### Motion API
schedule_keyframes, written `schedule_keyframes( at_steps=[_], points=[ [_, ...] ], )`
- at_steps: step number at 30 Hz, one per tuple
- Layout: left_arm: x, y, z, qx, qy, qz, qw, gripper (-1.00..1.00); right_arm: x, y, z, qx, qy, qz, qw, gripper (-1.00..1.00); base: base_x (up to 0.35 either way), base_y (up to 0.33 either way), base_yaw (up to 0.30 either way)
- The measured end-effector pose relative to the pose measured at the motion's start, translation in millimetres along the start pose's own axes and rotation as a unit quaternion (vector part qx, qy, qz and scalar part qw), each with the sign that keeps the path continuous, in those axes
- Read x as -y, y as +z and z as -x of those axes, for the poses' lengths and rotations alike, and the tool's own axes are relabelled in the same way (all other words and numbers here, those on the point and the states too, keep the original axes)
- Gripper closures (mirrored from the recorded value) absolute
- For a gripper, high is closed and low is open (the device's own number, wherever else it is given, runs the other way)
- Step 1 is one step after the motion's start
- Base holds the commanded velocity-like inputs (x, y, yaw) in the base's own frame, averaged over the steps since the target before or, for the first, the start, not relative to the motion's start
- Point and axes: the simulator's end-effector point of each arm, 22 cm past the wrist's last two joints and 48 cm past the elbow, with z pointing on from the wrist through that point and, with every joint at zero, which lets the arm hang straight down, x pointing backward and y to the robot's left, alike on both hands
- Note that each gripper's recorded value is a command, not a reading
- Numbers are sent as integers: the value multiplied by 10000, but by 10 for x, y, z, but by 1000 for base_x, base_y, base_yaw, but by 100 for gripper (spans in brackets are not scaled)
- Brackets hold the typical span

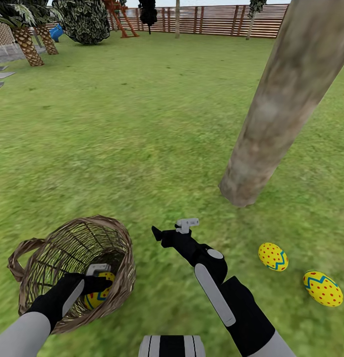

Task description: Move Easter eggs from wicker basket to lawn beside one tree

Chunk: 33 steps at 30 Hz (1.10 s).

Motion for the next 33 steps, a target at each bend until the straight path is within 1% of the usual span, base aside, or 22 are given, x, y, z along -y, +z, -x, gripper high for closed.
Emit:
schedule_keyframes(
  at_steps=[30, 32, 33],
  points=[
    [-6, 2, -1, 17, -33, -4, 10000, 100, -1, 0, 0, 0, 1, 6, 10000, -100, 0, 0, 0],
    [-44, -21, -3, 17, 69, 70, 10000, 100, -24, -18, 37, 31, -19, 14, 10000, -100, 0, 0, 0],
    [-43, -21, -4, 17, 71, 68, 10000, 100, -24, -18, 37, 31, -20, 14, 10000, -100, 0, 0, 0]
  ],
)
